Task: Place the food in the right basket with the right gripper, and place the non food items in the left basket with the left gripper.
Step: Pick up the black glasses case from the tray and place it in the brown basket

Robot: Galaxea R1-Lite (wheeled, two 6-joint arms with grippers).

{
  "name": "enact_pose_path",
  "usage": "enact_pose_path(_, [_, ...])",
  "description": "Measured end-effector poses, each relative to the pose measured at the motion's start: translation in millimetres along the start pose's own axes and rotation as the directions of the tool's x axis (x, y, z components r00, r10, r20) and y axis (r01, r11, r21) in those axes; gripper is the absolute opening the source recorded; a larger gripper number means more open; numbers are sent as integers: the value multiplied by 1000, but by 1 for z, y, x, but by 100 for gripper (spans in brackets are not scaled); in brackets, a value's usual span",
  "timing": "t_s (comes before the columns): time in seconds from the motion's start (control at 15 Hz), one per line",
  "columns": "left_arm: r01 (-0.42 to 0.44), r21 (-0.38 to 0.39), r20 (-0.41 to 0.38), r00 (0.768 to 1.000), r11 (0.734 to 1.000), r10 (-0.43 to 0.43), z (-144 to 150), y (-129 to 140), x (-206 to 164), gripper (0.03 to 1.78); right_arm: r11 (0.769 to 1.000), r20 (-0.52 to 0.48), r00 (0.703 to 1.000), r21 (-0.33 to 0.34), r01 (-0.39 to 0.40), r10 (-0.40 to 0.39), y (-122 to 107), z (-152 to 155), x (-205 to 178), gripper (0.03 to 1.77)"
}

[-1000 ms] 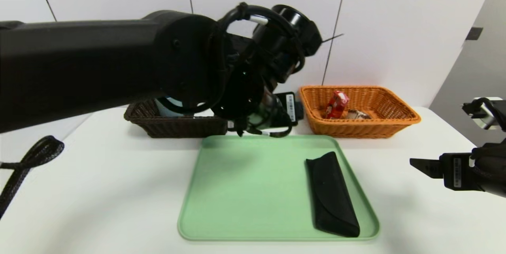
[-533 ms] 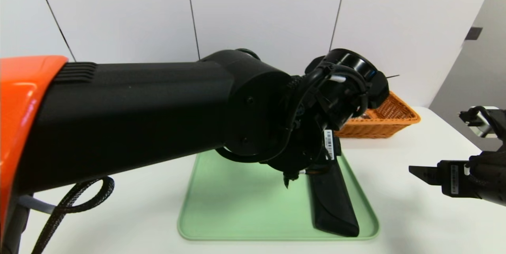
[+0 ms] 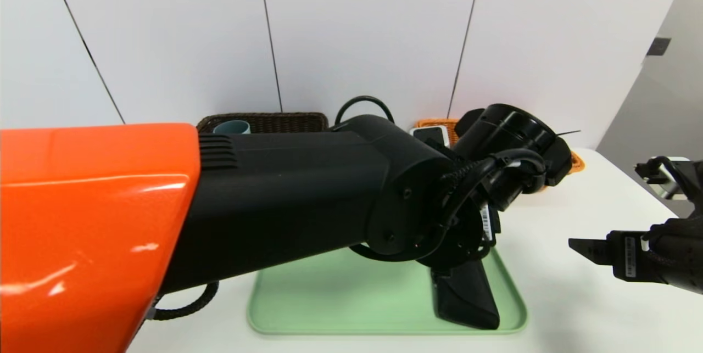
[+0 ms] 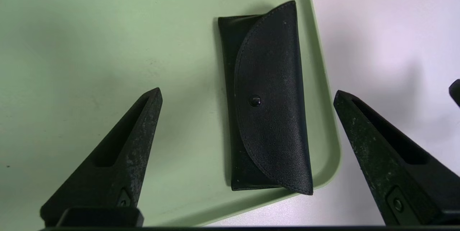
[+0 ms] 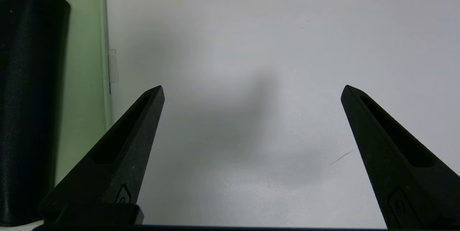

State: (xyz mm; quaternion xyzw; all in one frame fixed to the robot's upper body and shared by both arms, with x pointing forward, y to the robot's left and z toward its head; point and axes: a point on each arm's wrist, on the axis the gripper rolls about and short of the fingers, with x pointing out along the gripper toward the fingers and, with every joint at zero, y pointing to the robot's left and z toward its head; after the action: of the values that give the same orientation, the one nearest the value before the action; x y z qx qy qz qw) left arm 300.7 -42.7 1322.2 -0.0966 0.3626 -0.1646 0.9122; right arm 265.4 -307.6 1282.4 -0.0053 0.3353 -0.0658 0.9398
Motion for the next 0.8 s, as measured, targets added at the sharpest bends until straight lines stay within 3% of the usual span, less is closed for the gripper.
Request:
enact_pose_path(0.47, [1, 69, -40, 999, 998, 2, -31, -16, 18, 169, 1000, -5, 1000, 2, 3, -3, -1, -1, 1, 170])
enact_pose_path(0.8, [-17, 125, -27, 999, 992, 20, -43, -21, 33, 169, 1000, -5, 1000, 19, 3, -3, -1, -1, 1, 170])
